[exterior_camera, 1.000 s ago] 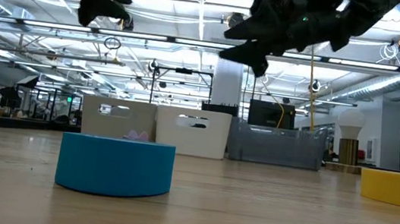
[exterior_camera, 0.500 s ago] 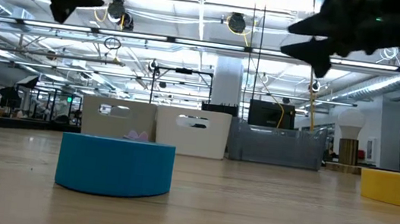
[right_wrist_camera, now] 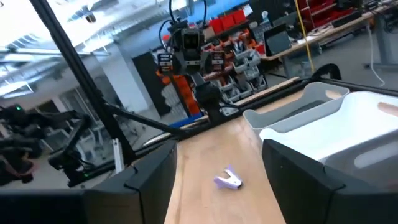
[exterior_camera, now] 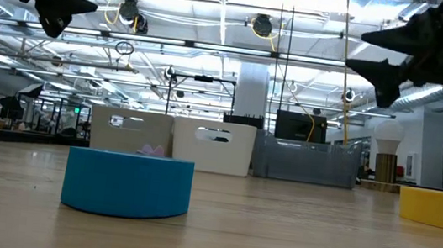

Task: Pick and place Stapler, Stapler remover, tape
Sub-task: Put the green tape into the black bin

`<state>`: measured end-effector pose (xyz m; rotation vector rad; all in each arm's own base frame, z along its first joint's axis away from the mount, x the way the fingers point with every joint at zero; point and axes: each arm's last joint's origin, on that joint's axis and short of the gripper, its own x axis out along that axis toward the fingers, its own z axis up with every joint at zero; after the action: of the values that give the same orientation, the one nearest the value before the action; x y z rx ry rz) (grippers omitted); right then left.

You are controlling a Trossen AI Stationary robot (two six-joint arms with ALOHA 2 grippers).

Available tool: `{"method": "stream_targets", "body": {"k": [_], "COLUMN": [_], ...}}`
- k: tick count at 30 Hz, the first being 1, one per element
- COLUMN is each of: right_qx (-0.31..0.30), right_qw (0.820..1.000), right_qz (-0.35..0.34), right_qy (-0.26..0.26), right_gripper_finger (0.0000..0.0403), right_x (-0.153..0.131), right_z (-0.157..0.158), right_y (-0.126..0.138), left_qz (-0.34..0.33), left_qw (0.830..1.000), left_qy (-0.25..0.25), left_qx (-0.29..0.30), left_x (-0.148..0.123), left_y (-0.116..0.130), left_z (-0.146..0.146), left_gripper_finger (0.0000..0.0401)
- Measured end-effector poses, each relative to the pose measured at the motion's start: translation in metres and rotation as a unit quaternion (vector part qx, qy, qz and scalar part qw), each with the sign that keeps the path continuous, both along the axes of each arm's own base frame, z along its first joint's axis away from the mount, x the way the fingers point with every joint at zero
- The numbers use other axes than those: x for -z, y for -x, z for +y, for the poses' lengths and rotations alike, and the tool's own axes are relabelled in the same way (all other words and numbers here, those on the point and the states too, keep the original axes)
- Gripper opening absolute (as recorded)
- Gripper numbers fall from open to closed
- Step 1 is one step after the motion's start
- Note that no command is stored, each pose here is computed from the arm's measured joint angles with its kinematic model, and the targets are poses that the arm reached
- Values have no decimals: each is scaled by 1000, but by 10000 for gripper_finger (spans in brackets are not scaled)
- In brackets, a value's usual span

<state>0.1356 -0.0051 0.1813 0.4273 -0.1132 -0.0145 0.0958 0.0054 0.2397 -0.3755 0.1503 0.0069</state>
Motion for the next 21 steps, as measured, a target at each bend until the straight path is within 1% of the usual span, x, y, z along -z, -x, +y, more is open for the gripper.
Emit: {"method": "stream_targets", "body": {"k": [3, 7, 10, 12, 13, 15, 19, 21], "right_qx": [0, 1, 1, 1, 1, 0, -2, -2], "right_qw": [1000, 1000, 1000, 1000, 1000, 1000, 1000, 1000], "right_qz": [-26, -28, -27, -27, -26, -23, -24, -24], "right_qy": [-4, -5, -6, -7, -7, -11, -14, -14], "right_gripper_finger": [231, 229, 230, 232, 233, 233, 229, 227], "right_x": [-3, -3, -3, -3, -2, -2, -2, -2], "right_z": [0, 0, 0, 0, 0, 0, 0, 0], "right_y": [2, 3, 3, 3, 3, 3, 3, 3], "left_qz": [13, 53, 110, 162, 195, 268, 373, 412], "left_qw": [999, 997, 991, 983, 976, 956, 915, 896], "left_qy": [23, 43, 58, 73, 83, 104, 134, 146], "left_qx": [21, 34, 45, 52, 53, 57, 73, 85], "left_x": [2, -1, -4, -8, -8, -6, -6, -3], "left_y": [-3, -7, -13, -18, -21, -26, -41, -49], "left_z": [-3, -8, -13, -17, -19, -25, -41, -52], "left_gripper_finger": [170, 170, 170, 170, 170, 170, 170, 170]}}
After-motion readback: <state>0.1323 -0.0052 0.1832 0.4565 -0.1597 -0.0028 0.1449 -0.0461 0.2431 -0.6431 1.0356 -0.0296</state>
